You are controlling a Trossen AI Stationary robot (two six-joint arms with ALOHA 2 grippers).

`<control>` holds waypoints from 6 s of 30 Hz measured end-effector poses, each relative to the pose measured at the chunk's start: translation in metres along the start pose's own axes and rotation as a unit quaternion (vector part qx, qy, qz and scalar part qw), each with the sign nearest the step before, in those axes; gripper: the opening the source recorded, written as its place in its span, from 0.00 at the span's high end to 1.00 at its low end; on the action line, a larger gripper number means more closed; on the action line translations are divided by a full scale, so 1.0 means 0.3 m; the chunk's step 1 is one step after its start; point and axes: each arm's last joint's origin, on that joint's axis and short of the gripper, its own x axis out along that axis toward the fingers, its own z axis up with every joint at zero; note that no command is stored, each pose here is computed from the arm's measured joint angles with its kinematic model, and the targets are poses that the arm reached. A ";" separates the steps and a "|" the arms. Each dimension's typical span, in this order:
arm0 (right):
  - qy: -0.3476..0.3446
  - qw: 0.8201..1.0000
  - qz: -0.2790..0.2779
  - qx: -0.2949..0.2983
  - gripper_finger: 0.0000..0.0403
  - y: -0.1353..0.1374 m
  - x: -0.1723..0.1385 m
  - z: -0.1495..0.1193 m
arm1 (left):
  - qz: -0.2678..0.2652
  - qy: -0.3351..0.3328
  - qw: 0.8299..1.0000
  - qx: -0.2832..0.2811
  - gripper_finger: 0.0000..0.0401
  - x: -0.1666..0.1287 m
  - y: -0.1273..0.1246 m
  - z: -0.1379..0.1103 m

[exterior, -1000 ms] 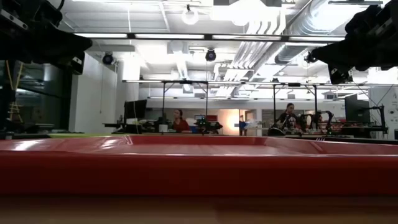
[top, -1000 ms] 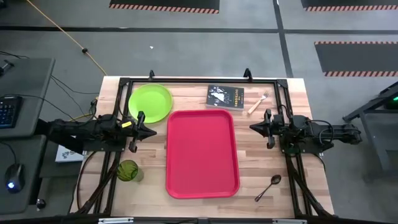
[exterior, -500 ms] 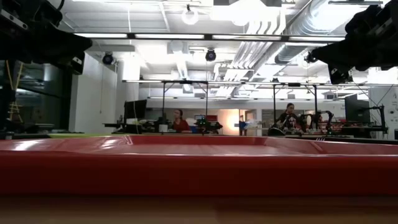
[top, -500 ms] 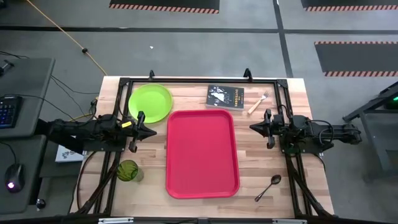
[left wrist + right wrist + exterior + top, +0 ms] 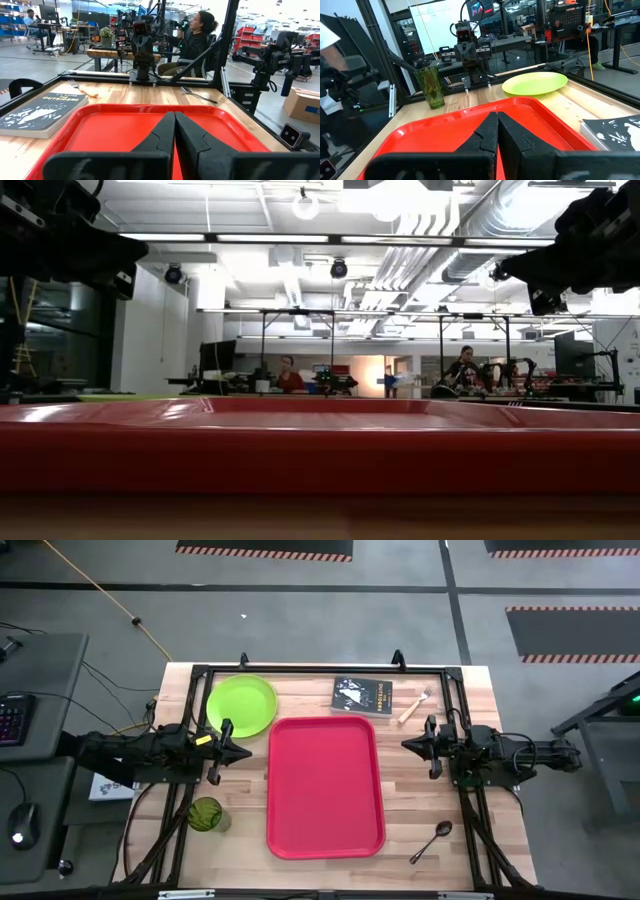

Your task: Pick and place plate/cup/fork/spoon on tray

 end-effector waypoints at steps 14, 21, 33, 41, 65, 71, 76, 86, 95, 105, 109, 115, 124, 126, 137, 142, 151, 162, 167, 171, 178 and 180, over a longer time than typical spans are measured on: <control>0.000 1.000 0.000 0.000 1.00 0.000 0.000 0.000 | 0.000 0.000 1.000 0.000 0.99 0.000 0.000 0.000; 0.000 1.000 0.000 0.000 1.00 0.000 0.000 0.000 | 0.000 0.000 1.000 0.000 0.99 0.000 0.000 0.000; 0.000 1.000 0.000 0.000 1.00 0.000 0.000 0.000 | 0.021 -0.073 0.996 -0.039 0.99 -0.003 0.002 0.045; 0.000 1.000 0.000 -0.003 1.00 0.000 0.000 0.000 | 0.167 -0.226 0.950 -0.135 1.00 -0.018 0.027 0.164; -0.191 0.896 -0.019 0.401 1.00 0.040 0.102 0.240 | 0.200 -0.172 0.949 -0.172 1.00 0.091 0.041 0.504; 0.168 0.873 -0.015 0.458 1.00 0.123 0.388 0.189 | 0.181 -0.138 0.961 -0.159 1.00 0.094 0.054 0.488; 0.460 0.758 -0.031 0.460 1.00 0.286 0.507 0.054 | 0.190 -0.118 0.962 -0.156 1.00 0.095 0.059 0.475; 0.535 0.681 -0.141 0.479 1.00 0.568 0.527 -0.130 | 0.198 -0.081 0.966 -0.142 1.00 0.098 0.061 0.453; 0.537 0.655 -0.249 0.470 1.00 0.625 0.530 -0.241 | 0.201 -0.075 0.967 -0.137 1.00 0.099 0.062 0.450; 0.660 0.629 -0.286 0.296 1.00 0.523 0.444 -0.183 | 0.212 -0.071 0.966 -0.126 1.00 0.104 0.065 0.446; 0.715 0.601 -0.297 0.199 1.00 0.443 0.418 -0.165 | 0.214 -0.062 0.967 -0.126 1.00 0.115 0.068 0.440; 0.723 0.634 -0.224 0.154 1.00 0.387 0.413 -0.065 | 0.229 -0.018 0.957 -0.177 1.00 0.185 0.085 0.400; 0.650 0.703 -0.145 0.250 1.00 0.384 0.341 0.056 | 0.145 0.335 0.927 -0.089 1.00 0.469 0.127 0.258; 0.638 0.699 -0.138 0.293 1.00 0.395 0.323 0.026 | 0.129 0.396 0.908 -0.049 1.00 0.520 0.141 0.195; 0.577 0.686 -0.188 0.400 1.00 0.447 0.280 -0.148 | 0.053 0.551 0.830 0.070 1.00 0.647 0.206 -0.126; 0.602 0.668 -0.214 0.382 1.00 0.441 0.272 -0.183 | 0.060 0.568 0.819 0.052 1.00 0.653 0.211 -0.165; 0.636 0.649 -0.270 0.319 1.00 0.371 0.254 -0.191 | 0.105 0.588 0.801 -0.034 1.00 0.611 0.162 -0.122; 0.641 0.665 -0.295 0.245 1.00 0.216 0.294 -0.168 | 0.112 0.618 0.766 -0.136 1.00 0.584 0.021 -0.120; 0.643 0.672 -0.291 0.223 1.00 0.140 0.314 -0.155 | 0.119 0.620 0.758 -0.161 1.00 0.582 -0.053 -0.126; 0.635 0.685 -0.294 0.205 1.00 0.079 0.329 -0.144 | 0.117 0.620 0.752 -0.193 1.00 0.581 -0.110 -0.130; 0.601 0.719 -0.303 0.172 1.00 -0.019 0.360 -0.125 | 0.094 0.573 0.778 -0.240 1.00 0.613 -0.199 -0.126; 0.589 0.732 -0.299 0.169 1.00 -0.045 0.371 -0.119 | 0.085 0.556 0.789 -0.245 1.00 0.624 -0.215 -0.121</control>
